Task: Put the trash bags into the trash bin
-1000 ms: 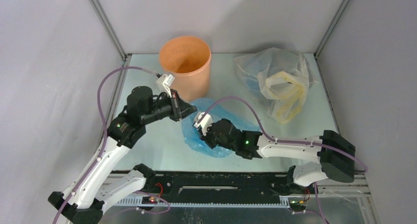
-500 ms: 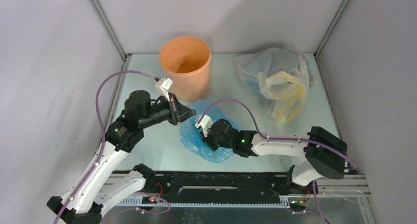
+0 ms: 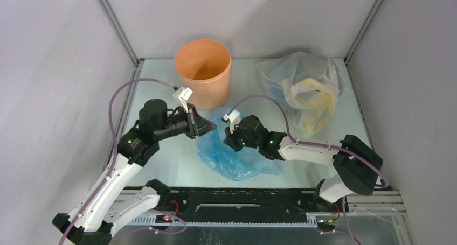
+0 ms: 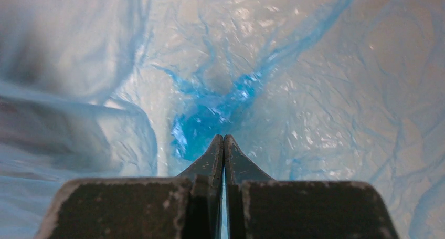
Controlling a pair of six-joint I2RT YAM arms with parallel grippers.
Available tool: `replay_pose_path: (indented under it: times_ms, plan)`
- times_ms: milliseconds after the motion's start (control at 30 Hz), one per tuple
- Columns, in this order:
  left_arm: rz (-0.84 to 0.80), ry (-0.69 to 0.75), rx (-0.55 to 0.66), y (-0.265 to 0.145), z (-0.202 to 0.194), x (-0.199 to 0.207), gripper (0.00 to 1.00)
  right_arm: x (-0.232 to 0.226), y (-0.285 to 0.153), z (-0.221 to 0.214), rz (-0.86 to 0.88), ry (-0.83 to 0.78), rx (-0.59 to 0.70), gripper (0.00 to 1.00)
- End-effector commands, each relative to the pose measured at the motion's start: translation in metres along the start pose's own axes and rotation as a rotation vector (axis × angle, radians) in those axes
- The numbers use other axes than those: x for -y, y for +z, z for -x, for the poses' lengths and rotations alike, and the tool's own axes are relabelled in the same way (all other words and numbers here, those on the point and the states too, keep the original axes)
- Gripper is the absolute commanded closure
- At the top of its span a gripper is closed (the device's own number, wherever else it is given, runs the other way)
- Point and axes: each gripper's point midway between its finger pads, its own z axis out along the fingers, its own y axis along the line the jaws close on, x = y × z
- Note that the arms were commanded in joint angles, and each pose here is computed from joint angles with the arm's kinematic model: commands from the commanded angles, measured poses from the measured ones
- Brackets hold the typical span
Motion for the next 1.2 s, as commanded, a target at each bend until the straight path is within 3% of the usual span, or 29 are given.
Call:
replay_pose_path:
  times_ms: [0,300,567,733,933,1167]
  plan:
    - [-0.050,-0.001,-0.003,0.000,0.005,0.011,1.00,-0.028,0.006,0.042,0.087,-0.008,0.106,1.00]
    - [-0.117,-0.024,0.119,-0.011,0.050,0.045,1.00,-0.037,0.041,0.012,0.034,-0.056,0.058,1.00]
    - [-0.234,-0.082,0.141,-0.008,0.049,0.060,1.00,-0.035,0.061,-0.006,0.045,-0.008,0.015,1.00]
    - [-0.269,-0.098,0.153,-0.012,0.055,0.069,1.00,-0.040,0.062,0.009,0.066,0.016,0.048,1.00]
    - [-0.222,-0.094,0.137,-0.006,0.045,0.056,1.00,-0.058,0.048,0.043,0.137,0.018,0.137,1.00]
    - [-0.189,-0.102,0.124,-0.003,0.037,0.045,1.00,-0.056,0.054,0.024,0.109,0.041,0.082,1.00]
